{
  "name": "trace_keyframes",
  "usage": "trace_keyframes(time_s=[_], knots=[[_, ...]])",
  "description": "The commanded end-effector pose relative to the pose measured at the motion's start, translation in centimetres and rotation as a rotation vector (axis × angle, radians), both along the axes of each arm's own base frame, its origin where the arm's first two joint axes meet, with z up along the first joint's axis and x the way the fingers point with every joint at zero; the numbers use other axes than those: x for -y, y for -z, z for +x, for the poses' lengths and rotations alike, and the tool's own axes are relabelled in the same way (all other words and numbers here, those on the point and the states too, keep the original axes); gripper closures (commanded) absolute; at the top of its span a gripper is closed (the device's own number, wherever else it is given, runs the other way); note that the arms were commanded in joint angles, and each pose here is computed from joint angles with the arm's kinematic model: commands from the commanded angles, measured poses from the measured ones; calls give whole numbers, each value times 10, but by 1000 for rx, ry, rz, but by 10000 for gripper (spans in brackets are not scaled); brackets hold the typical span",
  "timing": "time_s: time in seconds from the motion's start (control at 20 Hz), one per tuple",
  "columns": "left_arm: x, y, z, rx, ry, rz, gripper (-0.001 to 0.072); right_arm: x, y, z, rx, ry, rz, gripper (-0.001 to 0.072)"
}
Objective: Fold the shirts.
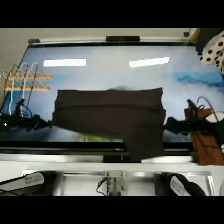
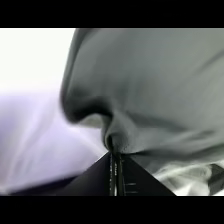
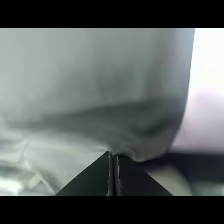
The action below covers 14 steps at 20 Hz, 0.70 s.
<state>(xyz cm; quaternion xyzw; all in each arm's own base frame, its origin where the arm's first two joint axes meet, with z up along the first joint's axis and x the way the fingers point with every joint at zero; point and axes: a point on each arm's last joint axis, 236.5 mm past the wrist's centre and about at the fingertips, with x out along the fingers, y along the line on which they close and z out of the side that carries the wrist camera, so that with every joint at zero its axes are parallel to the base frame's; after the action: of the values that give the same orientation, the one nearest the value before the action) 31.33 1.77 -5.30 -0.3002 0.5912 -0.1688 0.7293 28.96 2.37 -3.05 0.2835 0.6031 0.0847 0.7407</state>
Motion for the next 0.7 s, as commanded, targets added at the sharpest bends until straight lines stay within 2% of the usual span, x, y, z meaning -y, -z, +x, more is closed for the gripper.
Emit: trace_keyframes(time_s=[0.0,0.15,0.3,0.5,0.65], knots=[[2,-49,71,176,-28,42,676,21,-42,75,128,102,9,635],[13,-76,139,279,-60,93,675,15,-54,147,206,81,17,635],[7,-72,184,241,-141,55,674,15,-33,207,226,82,-87,635],[6,-27,201,114,-180,-4,674,18,-2,241,209,121,-72,635],[16,5,196,42,-157,-26,675,26,10,255,236,163,-87,634]])
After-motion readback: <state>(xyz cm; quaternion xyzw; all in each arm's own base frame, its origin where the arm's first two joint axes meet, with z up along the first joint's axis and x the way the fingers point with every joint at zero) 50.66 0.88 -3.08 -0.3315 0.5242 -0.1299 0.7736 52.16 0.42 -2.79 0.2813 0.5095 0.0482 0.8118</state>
